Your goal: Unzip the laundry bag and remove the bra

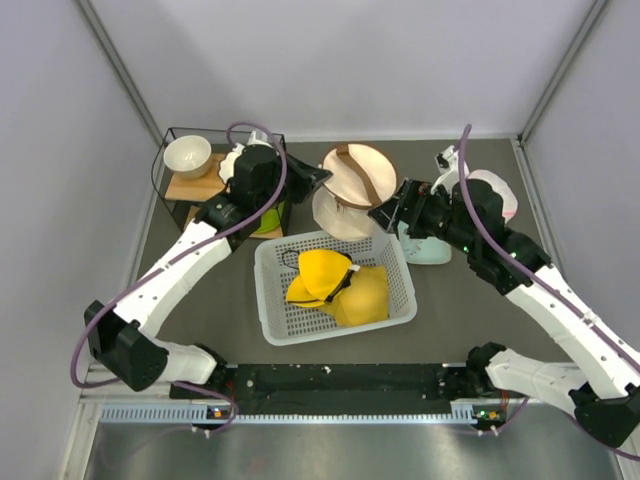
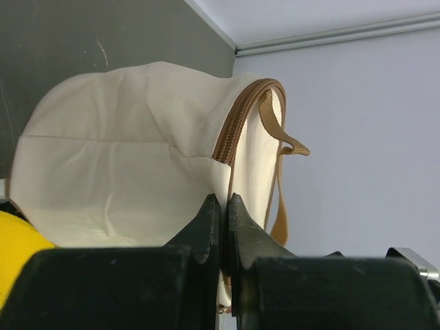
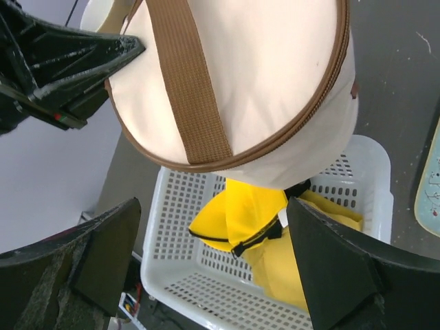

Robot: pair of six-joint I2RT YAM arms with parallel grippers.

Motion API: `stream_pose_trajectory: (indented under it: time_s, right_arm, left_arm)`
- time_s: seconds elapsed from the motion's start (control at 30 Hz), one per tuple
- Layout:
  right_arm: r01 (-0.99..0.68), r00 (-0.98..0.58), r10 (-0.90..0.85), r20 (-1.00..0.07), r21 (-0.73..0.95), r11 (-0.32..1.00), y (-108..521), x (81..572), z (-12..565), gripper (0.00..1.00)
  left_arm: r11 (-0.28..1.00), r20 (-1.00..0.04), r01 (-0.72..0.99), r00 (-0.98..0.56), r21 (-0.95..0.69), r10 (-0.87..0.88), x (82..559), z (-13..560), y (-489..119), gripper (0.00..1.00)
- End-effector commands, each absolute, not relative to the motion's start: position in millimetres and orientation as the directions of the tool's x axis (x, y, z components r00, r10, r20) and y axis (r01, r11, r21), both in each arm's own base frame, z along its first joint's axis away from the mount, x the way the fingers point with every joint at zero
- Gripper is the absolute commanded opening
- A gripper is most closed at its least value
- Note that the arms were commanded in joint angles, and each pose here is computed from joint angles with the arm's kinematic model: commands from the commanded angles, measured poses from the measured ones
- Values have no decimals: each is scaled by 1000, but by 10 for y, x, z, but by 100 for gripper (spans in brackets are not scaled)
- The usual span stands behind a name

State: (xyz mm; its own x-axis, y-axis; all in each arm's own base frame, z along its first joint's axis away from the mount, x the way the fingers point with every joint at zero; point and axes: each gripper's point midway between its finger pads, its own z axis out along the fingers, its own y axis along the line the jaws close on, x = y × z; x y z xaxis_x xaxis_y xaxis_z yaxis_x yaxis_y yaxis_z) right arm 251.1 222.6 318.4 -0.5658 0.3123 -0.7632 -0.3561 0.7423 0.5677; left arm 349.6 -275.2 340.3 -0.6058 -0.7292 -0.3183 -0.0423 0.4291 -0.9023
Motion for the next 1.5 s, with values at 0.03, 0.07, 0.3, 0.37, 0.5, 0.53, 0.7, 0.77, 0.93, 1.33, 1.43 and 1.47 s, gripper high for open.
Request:
stream_pose_trajectory:
  time_s: [0.03, 0.07, 0.3, 0.37, 0.5, 0.53, 0.7, 0.77, 0.93, 1.33, 1.43, 1.47]
  right_arm:
    - [-319, -514, 505, -693, 701, 638, 2318, 2664, 3468, 89]
    - [-313, -512, 530, -676, 722, 617, 2328, 2673, 3481, 89]
    - [-191, -547, 659, -517, 843, 503, 2412, 2872, 3278, 87]
    - [-223, -525, 687, -503, 860, 459, 2444, 2911, 3360, 84]
    - [-216, -497, 703, -509, 857, 468, 2459, 3067, 3354, 76]
    - [-215, -499, 702, -509, 857, 468, 2472, 3099, 3348, 69]
    - [-229, -497, 708, -501, 863, 450, 2413, 3269, 3438, 0]
    - [-250, -542, 676, -500, 864, 438, 2419, 3295, 3432, 0]
    - [-406, -673, 484, -560, 826, 391, 2425, 3337, 3590, 0]
    - [-580, -747, 217, -628, 776, 247, 2496, 3026, 3803, 0]
    - [-575, -759, 200, -619, 782, 239, 2497, 3028, 3761, 0]
    - [-576, -762, 193, -619, 783, 237, 2499, 3025, 3739, 0]
  left_arm:
    - [338, -280, -7, -543, -941, -791, 3446, 3784, -2645, 0]
    - [335, -278, -8, -542, -942, -793, 3434, 3785, -2639, 0]
    - [318, -260, -16, -534, -948, -804, 3403, 3775, -2605, 0]
    - [309, -256, -12, -530, -951, -809, 3378, 3798, -2579, 0]
    - [290, -238, -14, -534, -957, -811, 3308, 3772, -2565, 0]
    - [291, -234, -23, -538, -956, -810, 3291, 3707, -2565, 0]
    - [305, -258, 5, -549, -952, -795, 3201, 3696, -2540, 0]
    - [334, -300, 41, -552, -942, -778, 3157, 3701, -2524, 1]
    - [367, -371, 127, -564, -922, -737, 3057, 3778, -2473, 72]
    - [333, -473, 343, -727, -878, -498, 2833, 3792, -2768, 99]
    - [314, -460, 345, -756, -885, -466, 2823, 3743, -2840, 99]
    - [312, -455, 340, -758, -887, -467, 2826, 3736, -2843, 97]
